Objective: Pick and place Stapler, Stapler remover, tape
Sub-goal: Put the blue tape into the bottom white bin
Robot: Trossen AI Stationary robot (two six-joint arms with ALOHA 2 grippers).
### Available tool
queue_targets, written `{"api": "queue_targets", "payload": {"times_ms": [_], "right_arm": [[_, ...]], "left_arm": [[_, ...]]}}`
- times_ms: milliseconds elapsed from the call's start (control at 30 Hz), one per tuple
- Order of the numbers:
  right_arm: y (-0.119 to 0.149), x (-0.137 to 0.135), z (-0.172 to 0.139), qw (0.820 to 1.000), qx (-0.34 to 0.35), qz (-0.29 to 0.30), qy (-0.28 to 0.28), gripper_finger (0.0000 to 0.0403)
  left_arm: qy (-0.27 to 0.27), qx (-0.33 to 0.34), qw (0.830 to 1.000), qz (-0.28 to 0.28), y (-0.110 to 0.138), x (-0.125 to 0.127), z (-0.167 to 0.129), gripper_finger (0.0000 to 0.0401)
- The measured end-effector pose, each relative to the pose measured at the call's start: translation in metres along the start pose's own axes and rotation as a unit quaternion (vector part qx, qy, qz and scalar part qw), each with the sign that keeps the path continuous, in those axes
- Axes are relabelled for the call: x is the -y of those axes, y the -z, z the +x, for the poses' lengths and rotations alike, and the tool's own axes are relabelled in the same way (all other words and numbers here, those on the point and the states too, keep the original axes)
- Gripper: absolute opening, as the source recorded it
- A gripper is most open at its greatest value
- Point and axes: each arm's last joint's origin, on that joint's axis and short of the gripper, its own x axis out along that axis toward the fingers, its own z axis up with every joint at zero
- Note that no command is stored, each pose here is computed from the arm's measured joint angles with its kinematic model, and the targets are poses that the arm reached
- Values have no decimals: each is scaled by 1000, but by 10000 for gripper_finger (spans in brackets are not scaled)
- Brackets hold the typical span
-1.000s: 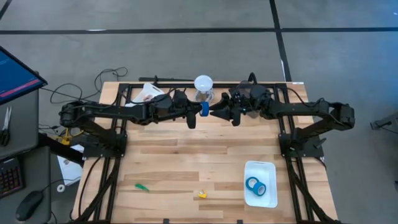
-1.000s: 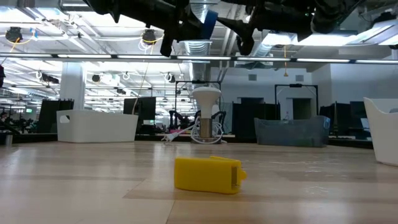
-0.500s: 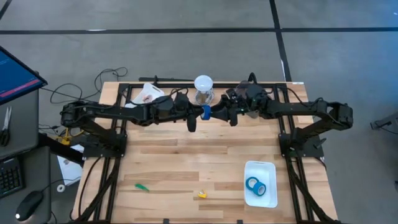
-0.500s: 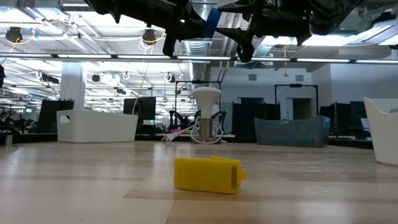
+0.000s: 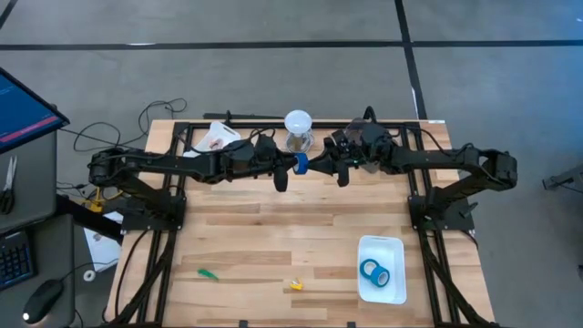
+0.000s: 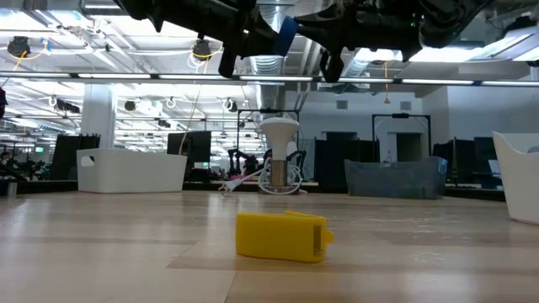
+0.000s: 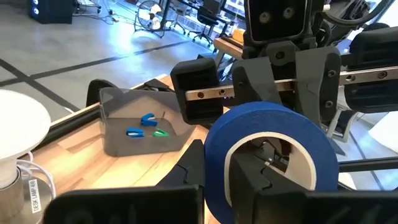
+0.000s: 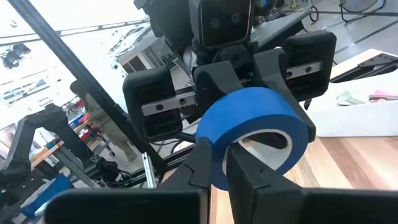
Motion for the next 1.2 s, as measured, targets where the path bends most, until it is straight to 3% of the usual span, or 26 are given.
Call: {"api": "queue_targets", "payload": {"times_ms": [333,700,1200], "right_arm": [[0,0,0,1000,0,-10,0,10],[-1,1,0,1000,5,-15,5,9],[-2,10,-6,1000,-11,-16,9,9]], "left_arm": [[3,-3,1000,-6,0,0,0,51],[-2,-29,999,-18,4,-1,0,131],[-13,-41,999,-11,7,-3,-1,116]]}}
